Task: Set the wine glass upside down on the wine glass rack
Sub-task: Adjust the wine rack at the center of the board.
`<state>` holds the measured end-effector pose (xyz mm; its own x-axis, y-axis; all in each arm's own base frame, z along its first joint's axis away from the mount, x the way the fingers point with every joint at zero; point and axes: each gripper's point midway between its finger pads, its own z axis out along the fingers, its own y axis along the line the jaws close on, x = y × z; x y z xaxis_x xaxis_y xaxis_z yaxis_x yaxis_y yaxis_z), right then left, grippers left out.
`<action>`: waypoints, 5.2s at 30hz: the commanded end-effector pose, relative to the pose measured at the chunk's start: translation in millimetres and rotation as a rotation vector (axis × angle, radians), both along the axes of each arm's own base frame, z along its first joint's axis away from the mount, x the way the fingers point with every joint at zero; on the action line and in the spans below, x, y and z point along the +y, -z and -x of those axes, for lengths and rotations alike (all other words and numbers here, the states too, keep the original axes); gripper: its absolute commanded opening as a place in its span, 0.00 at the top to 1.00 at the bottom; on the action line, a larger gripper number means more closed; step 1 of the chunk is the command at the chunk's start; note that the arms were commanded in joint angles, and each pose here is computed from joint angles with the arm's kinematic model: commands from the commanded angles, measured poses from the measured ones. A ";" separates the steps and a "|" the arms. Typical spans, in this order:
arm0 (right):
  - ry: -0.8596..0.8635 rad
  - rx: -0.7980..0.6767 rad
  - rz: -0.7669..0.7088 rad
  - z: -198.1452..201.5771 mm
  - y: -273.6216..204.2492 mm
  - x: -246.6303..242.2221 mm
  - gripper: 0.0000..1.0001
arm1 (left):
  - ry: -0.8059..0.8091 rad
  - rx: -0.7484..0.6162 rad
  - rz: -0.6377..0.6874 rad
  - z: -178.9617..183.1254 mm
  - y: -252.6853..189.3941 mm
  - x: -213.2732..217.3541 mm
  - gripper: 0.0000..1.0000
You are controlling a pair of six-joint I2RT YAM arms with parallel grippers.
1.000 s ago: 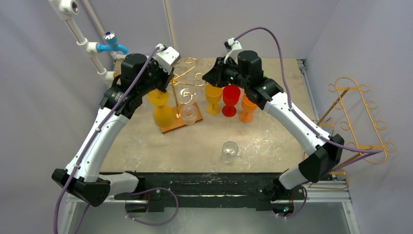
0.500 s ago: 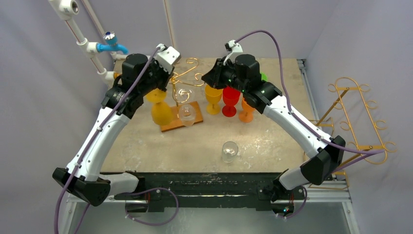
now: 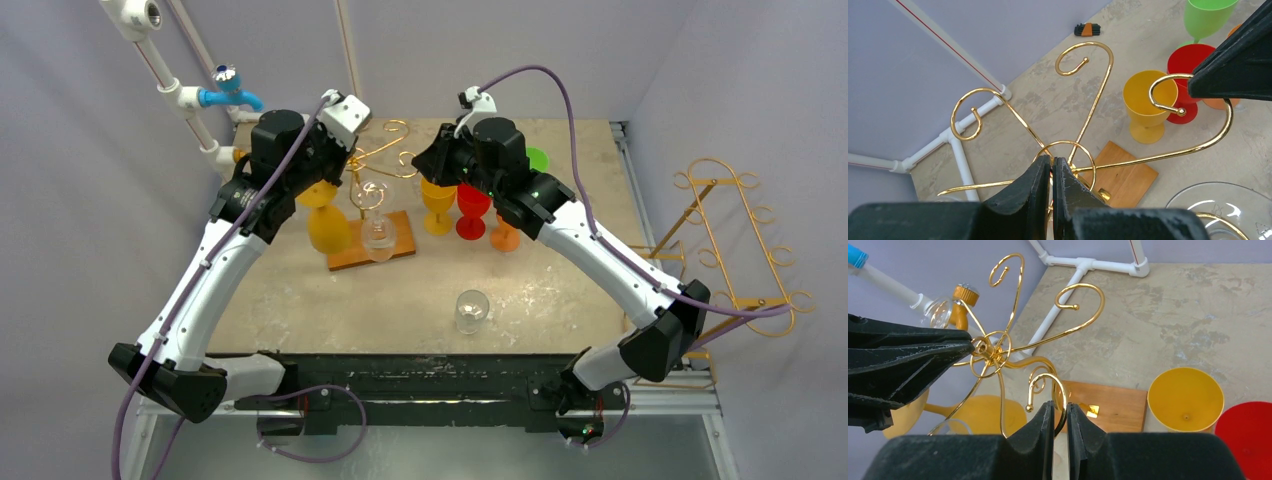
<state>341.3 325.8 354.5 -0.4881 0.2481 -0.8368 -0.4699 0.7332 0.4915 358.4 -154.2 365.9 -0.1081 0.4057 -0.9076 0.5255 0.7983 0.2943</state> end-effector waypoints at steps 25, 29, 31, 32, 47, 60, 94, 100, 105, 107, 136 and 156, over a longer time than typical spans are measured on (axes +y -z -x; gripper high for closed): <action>-0.184 0.055 -0.110 80.9 -5.6 38.3 1.00 | 0.030 0.044 -0.014 -16.0 29.4 -12.0 1.00; -0.198 0.048 -0.090 75.5 -9.4 44.2 0.93 | 0.032 0.048 -0.014 -22.7 31.3 -15.3 1.00; -0.195 0.037 -0.079 73.4 -14.2 44.2 0.88 | 0.029 0.045 -0.017 -25.0 30.9 -15.4 1.00; -0.195 0.034 -0.073 72.9 -15.6 44.1 0.83 | 0.029 0.041 -0.016 -25.5 29.8 -15.4 1.00; -0.152 -0.037 -0.014 81.5 -45.1 -6.5 0.52 | 0.036 0.037 -0.030 -8.9 29.0 -8.1 1.00; -0.103 -0.044 0.005 6.9 -60.4 -21.9 0.49 | 0.035 0.027 -0.021 0.0 21.1 -4.6 1.00; -0.143 0.030 -0.139 5.8 -20.4 -18.8 0.88 | 0.012 0.011 -0.044 -10.4 26.6 -2.4 1.00; -0.157 0.054 -0.152 13.7 -15.8 -16.0 0.89 | 0.009 0.004 -0.042 -15.6 24.0 -4.0 1.00; -0.173 0.079 -0.154 22.4 -4.9 -5.3 0.89 | -0.010 -0.011 -0.046 -22.4 22.5 -2.9 1.00; -0.178 0.090 -0.160 26.5 -0.9 -0.3 0.89 | -0.011 -0.010 -0.046 -24.1 22.7 -3.3 1.00; -0.189 0.078 -0.169 50.0 -10.0 9.0 0.89 | 0.015 0.020 -0.006 -12.1 20.4 -7.5 0.87; -0.155 0.075 -0.114 40.3 -13.5 -2.0 0.65 | 0.036 -0.037 0.042 6.8 -28.9 -5.1 0.40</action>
<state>305.1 330.1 345.5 -0.6188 0.2542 -0.7433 -0.4939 0.6098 0.6198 358.3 -162.2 371.2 -0.0863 0.4101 -0.9080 0.5578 0.7750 0.2970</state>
